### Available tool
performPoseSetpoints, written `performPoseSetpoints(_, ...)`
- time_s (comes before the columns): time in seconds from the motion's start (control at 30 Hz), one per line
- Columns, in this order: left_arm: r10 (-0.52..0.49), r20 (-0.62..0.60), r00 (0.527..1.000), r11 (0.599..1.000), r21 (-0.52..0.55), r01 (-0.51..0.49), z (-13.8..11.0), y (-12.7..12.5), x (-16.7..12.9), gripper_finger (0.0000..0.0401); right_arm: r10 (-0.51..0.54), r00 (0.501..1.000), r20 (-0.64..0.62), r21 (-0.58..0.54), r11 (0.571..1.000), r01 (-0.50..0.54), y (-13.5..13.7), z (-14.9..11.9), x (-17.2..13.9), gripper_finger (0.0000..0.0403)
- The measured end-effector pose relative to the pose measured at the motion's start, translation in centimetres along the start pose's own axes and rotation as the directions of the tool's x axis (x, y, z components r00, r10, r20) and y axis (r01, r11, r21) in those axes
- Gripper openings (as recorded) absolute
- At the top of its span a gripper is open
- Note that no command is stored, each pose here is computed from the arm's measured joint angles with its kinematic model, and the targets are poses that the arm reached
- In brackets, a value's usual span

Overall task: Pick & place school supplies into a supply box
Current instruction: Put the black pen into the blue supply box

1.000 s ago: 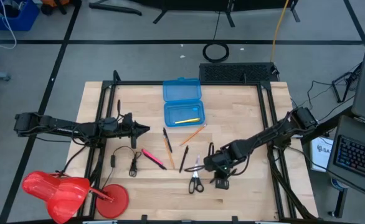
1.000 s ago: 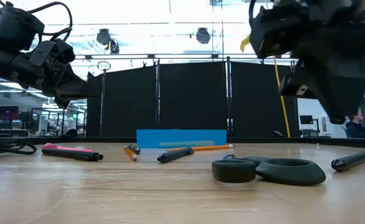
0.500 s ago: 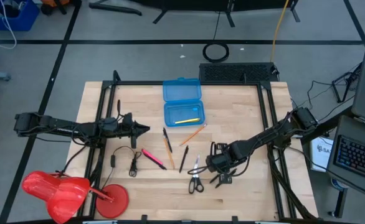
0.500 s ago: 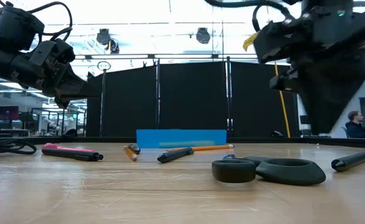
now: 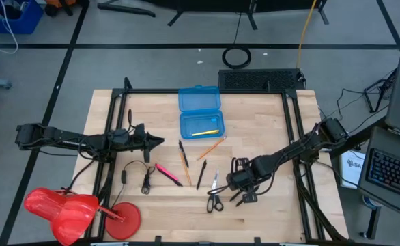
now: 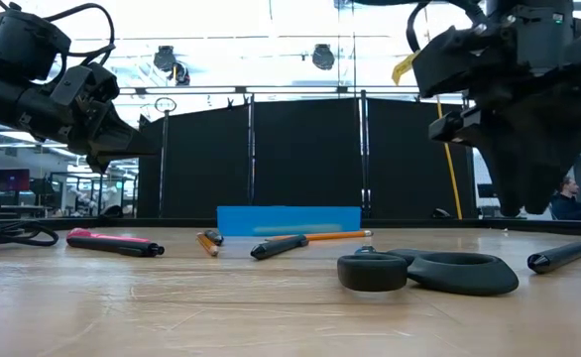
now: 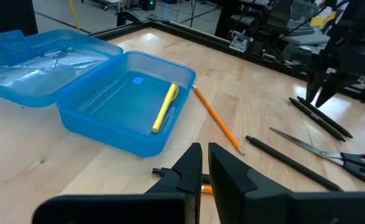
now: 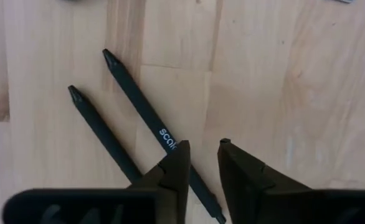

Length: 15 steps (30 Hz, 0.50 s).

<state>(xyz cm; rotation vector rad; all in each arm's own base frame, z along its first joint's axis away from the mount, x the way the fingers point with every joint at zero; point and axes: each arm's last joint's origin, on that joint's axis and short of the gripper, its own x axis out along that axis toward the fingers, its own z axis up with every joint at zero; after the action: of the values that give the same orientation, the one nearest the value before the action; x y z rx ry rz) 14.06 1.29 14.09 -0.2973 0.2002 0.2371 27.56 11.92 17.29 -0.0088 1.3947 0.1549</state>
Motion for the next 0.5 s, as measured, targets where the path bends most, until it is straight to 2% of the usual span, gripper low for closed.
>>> performPoseSetpoints(0.23,0.000,-0.001,1.000,1.000,-0.001,0.000,0.0,0.0,0.0,0.0031,0.006,1.000,0.001,-0.021,1.000,-0.006,1.1,-0.3,0.0,0.0128)
performPoseSetpoints(0.5,0.000,-0.001,1.000,1.000,-0.001,0.000,0.0,0.0,0.0,0.0031,0.012,1.000,-0.003,-0.110,0.994,-0.013,2.3,-0.8,0.1,0.0141)
